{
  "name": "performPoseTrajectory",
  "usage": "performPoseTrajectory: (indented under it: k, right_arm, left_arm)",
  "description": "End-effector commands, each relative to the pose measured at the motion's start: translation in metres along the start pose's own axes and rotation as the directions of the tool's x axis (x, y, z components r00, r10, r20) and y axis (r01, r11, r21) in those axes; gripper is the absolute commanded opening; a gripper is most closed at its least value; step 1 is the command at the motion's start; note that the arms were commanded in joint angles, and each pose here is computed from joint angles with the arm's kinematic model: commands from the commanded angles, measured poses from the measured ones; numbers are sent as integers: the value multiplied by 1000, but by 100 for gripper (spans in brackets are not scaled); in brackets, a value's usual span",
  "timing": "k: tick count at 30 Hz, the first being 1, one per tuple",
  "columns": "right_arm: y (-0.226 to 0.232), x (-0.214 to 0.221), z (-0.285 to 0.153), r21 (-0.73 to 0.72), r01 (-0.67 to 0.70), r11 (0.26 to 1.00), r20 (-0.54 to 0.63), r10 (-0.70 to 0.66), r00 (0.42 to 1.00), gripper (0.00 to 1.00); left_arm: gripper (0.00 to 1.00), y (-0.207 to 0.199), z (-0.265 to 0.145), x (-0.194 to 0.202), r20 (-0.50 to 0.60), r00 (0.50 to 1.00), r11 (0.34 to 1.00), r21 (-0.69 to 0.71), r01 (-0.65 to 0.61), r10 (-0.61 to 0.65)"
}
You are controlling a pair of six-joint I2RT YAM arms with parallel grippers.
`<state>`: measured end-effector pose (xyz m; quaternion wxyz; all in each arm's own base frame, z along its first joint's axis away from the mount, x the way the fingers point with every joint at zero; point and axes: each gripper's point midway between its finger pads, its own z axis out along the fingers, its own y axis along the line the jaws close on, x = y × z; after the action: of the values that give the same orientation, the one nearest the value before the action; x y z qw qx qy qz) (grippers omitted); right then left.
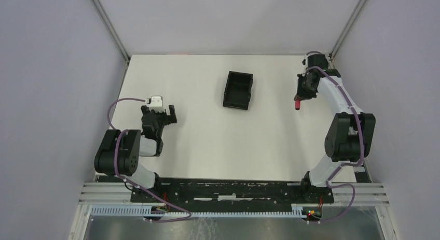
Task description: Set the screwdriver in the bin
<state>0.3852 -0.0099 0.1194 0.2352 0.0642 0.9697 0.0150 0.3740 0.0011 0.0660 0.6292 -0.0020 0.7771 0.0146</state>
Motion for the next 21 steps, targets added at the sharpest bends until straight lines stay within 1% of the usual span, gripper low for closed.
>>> performPoseTrajectory:
  k: [1,4,8,12,13,16,21]
  right_arm:
    - [75,-43,-18,-154,12,988,187,18,982,0]
    - [142,-68,-26,-247,93,965,301,-14,954,0]
    - [221,-84,-23,-322,211,923,381,-78,921,0]
    - [274,-85,-4,-306,322,896,422,-175,890,0]
    - [277,-88,2,-270,330,905,430,-193,882,0]
    - [288,-84,23,-204,354,913,402,-251,880,0]
    - [280,-60,46,-129,382,915,337,-322,885,0]
  left_arm:
    - [100,0,2,-22,77,996,999,-5,38,-37]
    - [100,0,2,-22,76,996,999,-5,38,-37]
    - [100,0,2,-22,76,996,999,-5,38,-37]
    - [100,0,2,-22,76,996,999,-5,38,-37]
    - [100,0,2,-22,76,996,999,-4,38,-37]
    - [100,0,2,-22,76,996,999,-4,38,-37]
    - [100,0,2,-22,77,996,999,-4,38,-37]
